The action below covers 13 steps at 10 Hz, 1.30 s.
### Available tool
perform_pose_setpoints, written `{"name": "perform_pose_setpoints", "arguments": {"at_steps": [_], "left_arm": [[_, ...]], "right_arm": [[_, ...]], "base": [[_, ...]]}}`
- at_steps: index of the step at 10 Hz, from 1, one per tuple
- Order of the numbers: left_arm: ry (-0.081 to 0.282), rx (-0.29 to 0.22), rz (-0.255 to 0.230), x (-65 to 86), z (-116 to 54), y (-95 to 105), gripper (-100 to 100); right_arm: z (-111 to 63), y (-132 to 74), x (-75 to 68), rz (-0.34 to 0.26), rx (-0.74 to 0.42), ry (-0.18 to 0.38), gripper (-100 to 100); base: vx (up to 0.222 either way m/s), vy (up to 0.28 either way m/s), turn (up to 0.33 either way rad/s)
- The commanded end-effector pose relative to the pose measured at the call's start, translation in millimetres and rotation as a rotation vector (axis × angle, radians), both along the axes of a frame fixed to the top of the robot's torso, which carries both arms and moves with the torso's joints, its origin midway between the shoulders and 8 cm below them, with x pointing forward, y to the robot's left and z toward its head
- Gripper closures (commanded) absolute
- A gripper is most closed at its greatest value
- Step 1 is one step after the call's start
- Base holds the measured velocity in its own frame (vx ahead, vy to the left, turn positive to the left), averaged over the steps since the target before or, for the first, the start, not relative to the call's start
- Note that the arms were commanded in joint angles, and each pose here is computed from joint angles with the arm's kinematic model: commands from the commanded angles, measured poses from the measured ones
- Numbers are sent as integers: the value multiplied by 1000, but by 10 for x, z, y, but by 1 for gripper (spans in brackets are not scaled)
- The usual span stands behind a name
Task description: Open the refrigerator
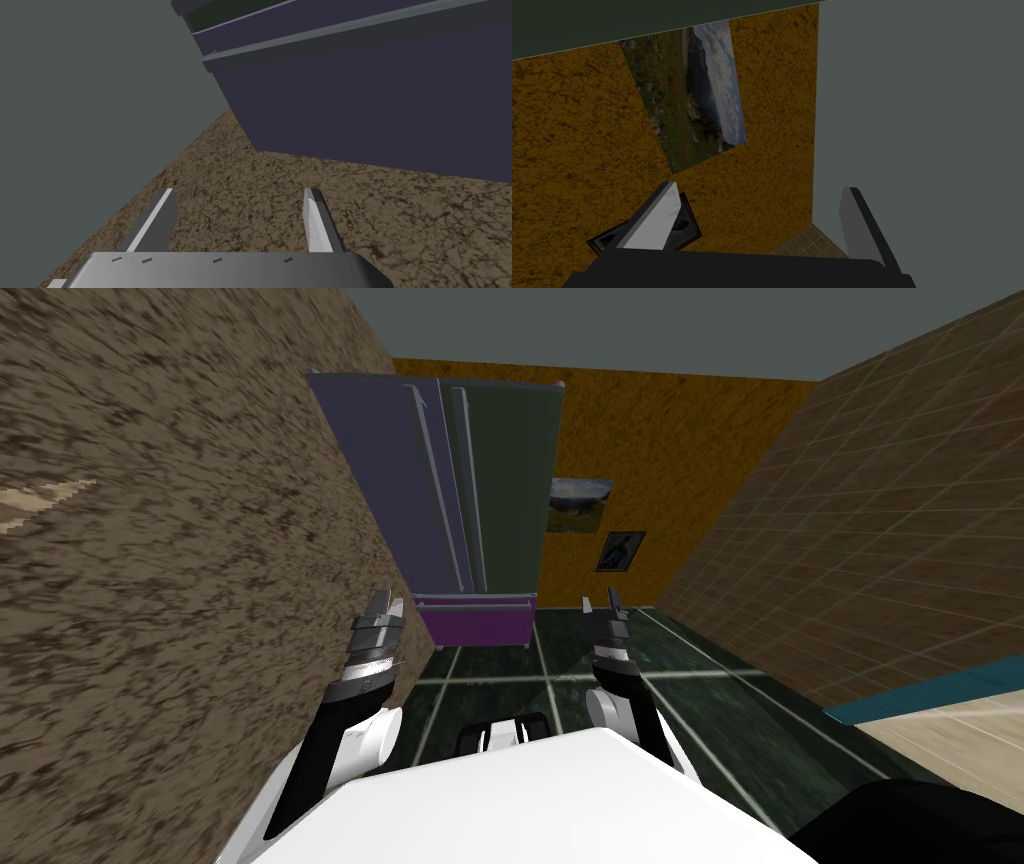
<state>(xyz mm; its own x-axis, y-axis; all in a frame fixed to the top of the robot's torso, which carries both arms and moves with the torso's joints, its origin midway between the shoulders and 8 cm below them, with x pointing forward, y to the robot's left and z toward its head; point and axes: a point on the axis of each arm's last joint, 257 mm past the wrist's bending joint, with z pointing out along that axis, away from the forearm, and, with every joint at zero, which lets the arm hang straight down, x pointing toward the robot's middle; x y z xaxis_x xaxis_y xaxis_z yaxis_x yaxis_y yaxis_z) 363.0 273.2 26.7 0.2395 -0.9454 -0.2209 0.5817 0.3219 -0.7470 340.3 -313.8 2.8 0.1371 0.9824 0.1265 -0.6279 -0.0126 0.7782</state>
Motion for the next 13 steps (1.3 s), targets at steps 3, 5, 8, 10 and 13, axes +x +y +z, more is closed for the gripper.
{"name": "perform_pose_setpoints", "arguments": {"at_steps": [3,5,8,10,13], "left_arm": [[30,54,-20,66,-146,-39,-100],[55,82,-28,120,-288,-42,-100],[98,115,-34,210,-559,-18,-100],[123,135,-35,256,-732,5,-100],[165,150,-33,316,-997,53,-100]], "right_arm": [[-2,0,1,0,0,1,0],[-3,-1,1,0,0,1,0],[-4,-1,1,0,0,1,0],[-4,-1,1,0,0,1,0],[-3,-1,1,0,0,1,0]], "base": [[35,-11,-2],[86,-17,-1],[108,-10,-4],[113,-32,-2],[94,-29,-3]]}}
